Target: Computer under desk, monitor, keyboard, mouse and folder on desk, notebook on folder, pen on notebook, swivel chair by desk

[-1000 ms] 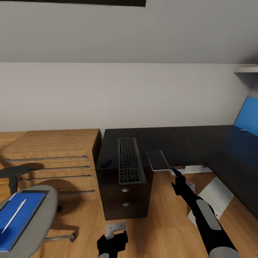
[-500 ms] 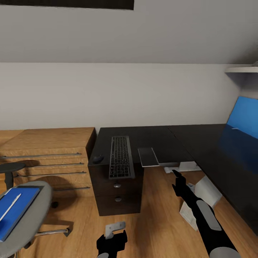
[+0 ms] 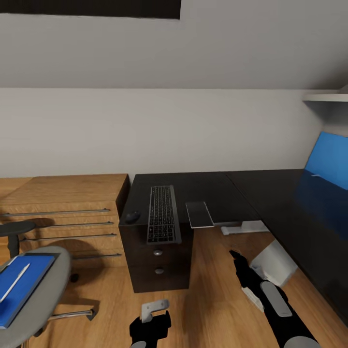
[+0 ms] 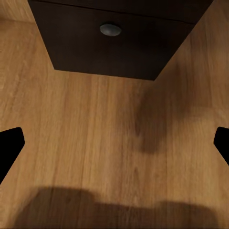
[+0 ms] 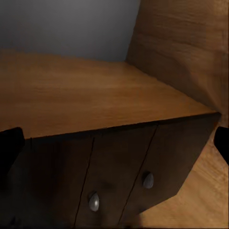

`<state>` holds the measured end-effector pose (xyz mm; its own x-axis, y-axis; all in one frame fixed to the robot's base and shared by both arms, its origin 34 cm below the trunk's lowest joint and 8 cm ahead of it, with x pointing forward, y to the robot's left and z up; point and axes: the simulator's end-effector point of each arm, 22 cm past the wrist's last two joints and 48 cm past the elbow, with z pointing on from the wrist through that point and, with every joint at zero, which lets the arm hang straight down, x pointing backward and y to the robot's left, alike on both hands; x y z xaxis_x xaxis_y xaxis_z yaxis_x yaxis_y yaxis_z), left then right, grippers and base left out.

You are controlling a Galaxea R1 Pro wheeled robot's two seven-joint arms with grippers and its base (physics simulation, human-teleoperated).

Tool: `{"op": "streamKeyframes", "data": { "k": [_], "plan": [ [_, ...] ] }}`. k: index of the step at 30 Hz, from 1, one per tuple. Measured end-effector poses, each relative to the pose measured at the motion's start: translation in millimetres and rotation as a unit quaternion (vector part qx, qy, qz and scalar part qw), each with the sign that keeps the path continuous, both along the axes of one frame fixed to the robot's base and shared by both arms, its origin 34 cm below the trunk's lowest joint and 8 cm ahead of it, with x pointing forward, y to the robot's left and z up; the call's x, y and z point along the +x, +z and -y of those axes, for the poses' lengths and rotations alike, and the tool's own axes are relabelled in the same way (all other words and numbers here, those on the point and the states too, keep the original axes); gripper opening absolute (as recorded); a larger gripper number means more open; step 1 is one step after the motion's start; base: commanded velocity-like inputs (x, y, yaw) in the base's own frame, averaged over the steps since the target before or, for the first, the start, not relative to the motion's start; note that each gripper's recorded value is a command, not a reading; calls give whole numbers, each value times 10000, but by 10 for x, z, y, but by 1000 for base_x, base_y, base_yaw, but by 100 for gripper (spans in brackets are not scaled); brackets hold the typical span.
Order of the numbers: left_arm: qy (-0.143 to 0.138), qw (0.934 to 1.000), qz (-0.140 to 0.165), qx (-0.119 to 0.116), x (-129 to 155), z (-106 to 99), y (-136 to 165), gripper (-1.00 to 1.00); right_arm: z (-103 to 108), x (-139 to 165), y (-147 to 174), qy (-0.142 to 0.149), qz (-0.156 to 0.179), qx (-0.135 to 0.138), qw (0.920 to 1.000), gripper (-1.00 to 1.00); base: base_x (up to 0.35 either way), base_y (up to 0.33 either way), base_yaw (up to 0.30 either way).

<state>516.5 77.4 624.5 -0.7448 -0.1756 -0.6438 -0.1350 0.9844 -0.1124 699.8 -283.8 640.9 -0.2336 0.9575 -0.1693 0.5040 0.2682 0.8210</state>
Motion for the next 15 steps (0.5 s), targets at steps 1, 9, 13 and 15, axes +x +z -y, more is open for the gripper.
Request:
{"op": "streamKeyframes", "data": {
  "k": [1, 9, 13, 15],
  "plan": [
    [0, 10000, -13, 7, -3, -5, 8, 100, 14, -29, -39, 64, -84, -175, 9998, 100, 0, 0, 0],
    [-23, 9999, -94, 64, -32, -17, 88, 100, 54, -162, -179, 474, -353, -1962, 9788, 100, 0, 0, 0],
    [-88, 9995, -230, 186, -117, -32, 31, 100, -126, -406, -458, 999, -550, -2995, 9472, 100, 0, 0, 0],
    [-125, 9991, -315, 264, -173, -47, -16, 100, -162, -540, -569, 1242, -565, -3490, 9272, 100, 0, 0, 0]
  ]
}}
